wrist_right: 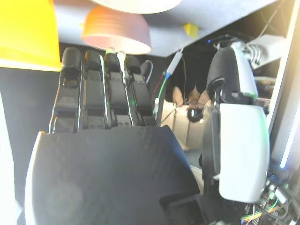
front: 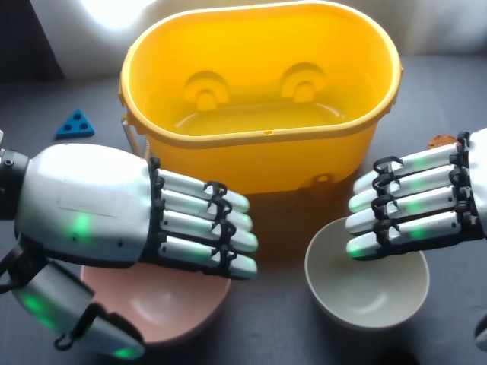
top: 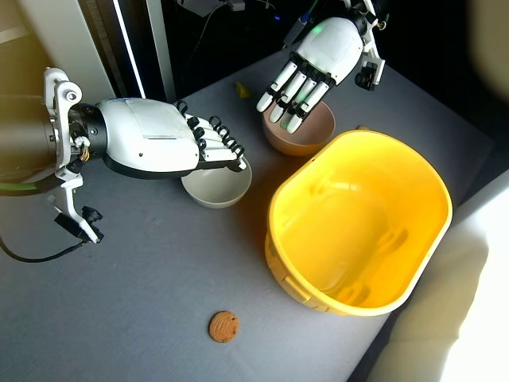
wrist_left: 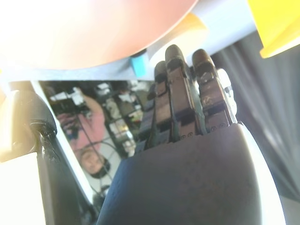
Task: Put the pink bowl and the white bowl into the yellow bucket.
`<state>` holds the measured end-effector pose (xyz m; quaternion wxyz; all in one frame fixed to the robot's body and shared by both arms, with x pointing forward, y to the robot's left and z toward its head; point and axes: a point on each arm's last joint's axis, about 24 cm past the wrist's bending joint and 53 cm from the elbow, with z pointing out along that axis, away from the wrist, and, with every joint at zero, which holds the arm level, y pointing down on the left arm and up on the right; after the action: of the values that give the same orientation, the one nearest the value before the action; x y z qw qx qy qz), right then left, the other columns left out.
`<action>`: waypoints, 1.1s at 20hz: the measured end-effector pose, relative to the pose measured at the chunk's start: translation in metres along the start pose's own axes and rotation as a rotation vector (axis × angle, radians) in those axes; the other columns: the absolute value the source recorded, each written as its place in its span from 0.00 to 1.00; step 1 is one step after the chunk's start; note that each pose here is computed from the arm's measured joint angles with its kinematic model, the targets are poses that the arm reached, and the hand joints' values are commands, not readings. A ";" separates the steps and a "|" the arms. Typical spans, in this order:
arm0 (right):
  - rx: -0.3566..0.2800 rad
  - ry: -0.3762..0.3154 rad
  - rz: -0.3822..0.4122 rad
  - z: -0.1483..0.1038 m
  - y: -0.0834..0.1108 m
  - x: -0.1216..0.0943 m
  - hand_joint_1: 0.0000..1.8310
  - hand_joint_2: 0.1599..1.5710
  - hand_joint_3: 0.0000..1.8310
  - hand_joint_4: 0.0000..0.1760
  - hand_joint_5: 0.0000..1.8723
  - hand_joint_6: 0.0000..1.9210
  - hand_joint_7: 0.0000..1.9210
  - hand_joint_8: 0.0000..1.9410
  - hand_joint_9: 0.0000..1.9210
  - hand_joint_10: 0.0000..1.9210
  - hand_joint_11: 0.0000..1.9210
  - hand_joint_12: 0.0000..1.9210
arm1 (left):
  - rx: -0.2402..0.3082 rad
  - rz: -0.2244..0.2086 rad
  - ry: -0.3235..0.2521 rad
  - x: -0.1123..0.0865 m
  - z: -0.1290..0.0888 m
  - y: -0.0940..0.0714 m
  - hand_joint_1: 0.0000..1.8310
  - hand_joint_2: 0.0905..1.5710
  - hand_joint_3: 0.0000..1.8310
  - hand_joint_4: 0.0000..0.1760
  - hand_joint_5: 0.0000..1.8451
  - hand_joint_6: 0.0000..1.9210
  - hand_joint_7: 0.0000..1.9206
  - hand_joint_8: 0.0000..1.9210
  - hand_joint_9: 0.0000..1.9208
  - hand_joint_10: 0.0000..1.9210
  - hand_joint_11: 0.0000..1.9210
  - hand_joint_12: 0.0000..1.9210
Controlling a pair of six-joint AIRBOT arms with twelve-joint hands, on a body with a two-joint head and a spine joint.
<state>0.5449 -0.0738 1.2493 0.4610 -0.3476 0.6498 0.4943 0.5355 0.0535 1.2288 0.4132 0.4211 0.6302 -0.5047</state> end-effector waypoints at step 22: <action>0.006 0.097 0.051 0.001 -0.004 0.043 0.74 0.58 0.00 0.00 0.05 0.01 0.03 0.00 0.02 0.01 0.00 0.36 | 0.016 -0.028 0.022 -0.016 -0.015 -0.001 0.65 0.64 0.00 0.00 0.04 0.01 0.00 0.00 0.00 0.00 0.00 0.18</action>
<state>0.5347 -0.0738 1.2074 0.4170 -0.3532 0.6815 0.4867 0.5376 0.0666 1.2468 0.3959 0.4208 0.6366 -0.5108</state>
